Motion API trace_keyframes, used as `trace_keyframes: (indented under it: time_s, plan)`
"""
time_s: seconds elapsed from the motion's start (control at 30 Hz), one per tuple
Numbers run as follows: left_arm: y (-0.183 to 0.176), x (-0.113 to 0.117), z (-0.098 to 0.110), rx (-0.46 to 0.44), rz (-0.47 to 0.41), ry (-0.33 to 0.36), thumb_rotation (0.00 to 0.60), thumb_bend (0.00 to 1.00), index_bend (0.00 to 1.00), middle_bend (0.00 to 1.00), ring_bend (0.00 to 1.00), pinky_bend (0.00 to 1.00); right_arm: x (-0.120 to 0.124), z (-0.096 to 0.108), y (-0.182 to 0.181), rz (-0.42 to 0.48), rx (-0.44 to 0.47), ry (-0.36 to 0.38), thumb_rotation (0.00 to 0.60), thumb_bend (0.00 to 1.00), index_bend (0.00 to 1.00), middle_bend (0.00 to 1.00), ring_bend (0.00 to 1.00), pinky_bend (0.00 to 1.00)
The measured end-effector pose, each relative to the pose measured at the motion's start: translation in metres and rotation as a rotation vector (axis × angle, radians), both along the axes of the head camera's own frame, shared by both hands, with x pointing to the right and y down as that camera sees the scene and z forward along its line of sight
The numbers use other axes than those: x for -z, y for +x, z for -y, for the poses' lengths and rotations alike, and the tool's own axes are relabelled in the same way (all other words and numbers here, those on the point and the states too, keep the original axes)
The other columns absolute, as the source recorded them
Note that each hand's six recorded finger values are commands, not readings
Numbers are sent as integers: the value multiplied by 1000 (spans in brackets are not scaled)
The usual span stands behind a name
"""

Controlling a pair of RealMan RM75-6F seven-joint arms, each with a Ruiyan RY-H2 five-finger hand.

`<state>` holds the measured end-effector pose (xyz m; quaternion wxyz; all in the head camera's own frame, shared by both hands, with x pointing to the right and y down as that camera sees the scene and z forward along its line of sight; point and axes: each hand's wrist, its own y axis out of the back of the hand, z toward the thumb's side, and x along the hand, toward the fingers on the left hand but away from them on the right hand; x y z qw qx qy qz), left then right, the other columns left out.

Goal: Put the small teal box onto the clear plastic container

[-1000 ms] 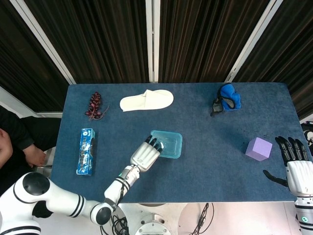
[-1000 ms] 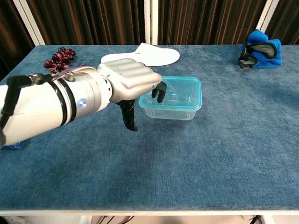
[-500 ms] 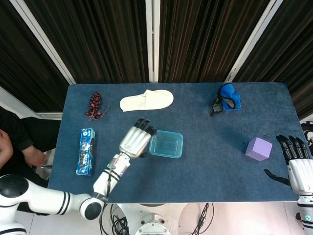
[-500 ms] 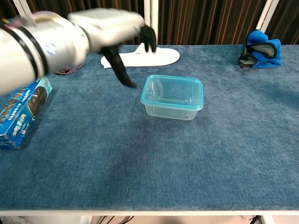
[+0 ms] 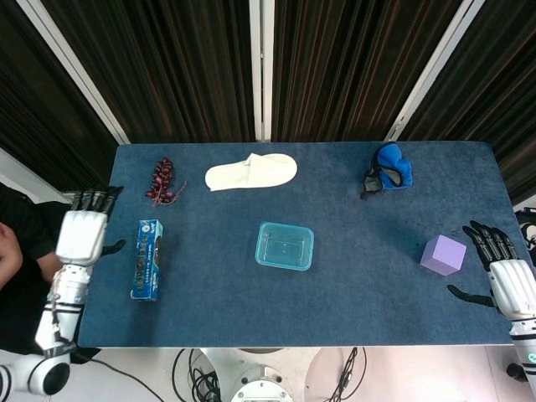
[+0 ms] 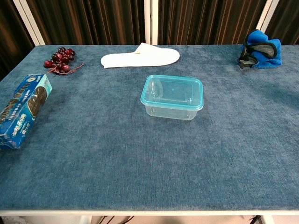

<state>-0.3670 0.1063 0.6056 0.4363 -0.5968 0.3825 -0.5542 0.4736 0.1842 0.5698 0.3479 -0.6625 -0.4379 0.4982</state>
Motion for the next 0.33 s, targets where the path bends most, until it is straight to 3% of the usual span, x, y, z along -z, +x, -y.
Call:
trace_keyframes:
  time_s: [0.13, 0.33]
  plan:
    - [-33, 12, -44, 48, 2, -37, 600, 0, 138, 122, 0, 18, 3, -9, -1, 37, -6, 14, 600, 31, 0, 22, 0, 0]
    - [-58, 34, -94, 140, -43, -45, 600, 0, 138, 122, 0, 19, 3, -26, -5, 52, -6, -8, 600, 32, 0, 24, 0, 0]
